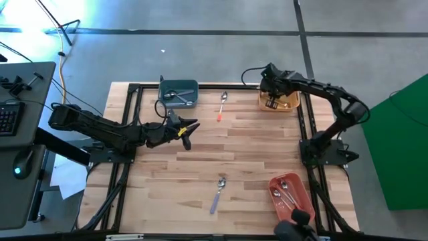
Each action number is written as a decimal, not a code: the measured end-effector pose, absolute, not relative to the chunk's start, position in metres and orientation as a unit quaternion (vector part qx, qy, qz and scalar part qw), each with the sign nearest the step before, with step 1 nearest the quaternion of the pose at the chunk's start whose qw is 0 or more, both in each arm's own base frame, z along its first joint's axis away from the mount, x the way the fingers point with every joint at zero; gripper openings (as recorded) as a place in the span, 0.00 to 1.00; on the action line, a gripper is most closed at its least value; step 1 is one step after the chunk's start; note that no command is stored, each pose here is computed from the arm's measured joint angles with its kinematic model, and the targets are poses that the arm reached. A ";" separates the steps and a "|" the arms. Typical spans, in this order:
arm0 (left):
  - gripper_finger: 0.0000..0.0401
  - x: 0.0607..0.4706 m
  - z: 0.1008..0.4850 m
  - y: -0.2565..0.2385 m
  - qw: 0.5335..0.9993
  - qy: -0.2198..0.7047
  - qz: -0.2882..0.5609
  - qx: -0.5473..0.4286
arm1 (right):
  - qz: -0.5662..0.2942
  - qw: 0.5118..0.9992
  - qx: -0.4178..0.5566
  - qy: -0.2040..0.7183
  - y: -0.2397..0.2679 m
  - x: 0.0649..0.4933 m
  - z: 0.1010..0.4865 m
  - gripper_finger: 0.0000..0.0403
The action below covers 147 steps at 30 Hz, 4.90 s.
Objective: Sort silverware by color (type)
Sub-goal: Put the gold spoon into the yellow bin, then put the orange spoon into the orange bin
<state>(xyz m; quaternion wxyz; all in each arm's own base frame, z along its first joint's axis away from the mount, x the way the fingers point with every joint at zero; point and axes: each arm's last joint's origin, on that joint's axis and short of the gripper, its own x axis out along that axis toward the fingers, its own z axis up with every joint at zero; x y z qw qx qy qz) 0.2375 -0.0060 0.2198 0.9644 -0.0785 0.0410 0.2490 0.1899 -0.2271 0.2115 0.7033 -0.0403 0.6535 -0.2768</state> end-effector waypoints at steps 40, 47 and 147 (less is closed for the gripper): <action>0.21 0.238 0.215 -0.008 0.972 0.072 0.217 -0.060 | -0.269 0.658 0.043 0.702 -0.247 0.171 0.177 0.18; 0.21 0.236 0.207 -0.009 0.971 0.113 0.197 -0.076 | -0.298 0.688 0.023 0.661 -0.227 0.179 0.210 0.23; 0.00 0.342 0.119 0.052 0.853 0.457 0.247 -0.052 | -0.241 0.940 0.040 0.240 0.018 0.265 0.187 0.00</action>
